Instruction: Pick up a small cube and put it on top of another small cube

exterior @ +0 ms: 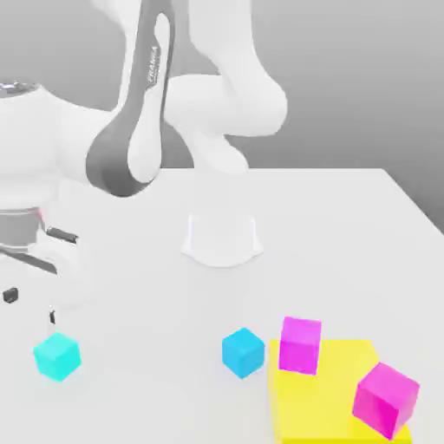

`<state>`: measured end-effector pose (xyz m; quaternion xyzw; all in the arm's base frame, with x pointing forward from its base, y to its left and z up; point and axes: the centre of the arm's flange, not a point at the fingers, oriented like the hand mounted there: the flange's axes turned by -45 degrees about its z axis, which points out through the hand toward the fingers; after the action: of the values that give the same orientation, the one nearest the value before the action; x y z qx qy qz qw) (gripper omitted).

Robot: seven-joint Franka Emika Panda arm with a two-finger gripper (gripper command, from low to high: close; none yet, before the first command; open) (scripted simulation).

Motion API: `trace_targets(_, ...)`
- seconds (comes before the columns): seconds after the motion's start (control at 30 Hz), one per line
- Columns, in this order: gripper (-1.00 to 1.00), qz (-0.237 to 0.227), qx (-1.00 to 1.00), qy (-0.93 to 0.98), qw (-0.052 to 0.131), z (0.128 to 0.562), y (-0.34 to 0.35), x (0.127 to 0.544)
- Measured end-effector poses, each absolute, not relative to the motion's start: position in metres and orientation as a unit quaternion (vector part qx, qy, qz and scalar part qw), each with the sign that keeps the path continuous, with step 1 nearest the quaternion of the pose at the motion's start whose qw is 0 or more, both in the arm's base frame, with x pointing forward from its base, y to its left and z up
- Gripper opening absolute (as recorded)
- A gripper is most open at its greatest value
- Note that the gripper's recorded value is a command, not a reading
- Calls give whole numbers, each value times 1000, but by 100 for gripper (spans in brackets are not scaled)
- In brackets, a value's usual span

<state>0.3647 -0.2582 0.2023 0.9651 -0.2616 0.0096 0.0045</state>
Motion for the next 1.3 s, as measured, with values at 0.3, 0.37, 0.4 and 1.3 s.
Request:
trace_targets(0.3,-100,0,964,-267,0,132,-260,357)
trace_targets(0.37,-100,0,964,-267,0,132,-260,357)
trace_targets(0.4,-100,0,964,-267,0,127,-260,357)
trace_targets(1.3,-100,0,991,136,-1,288,185,512)
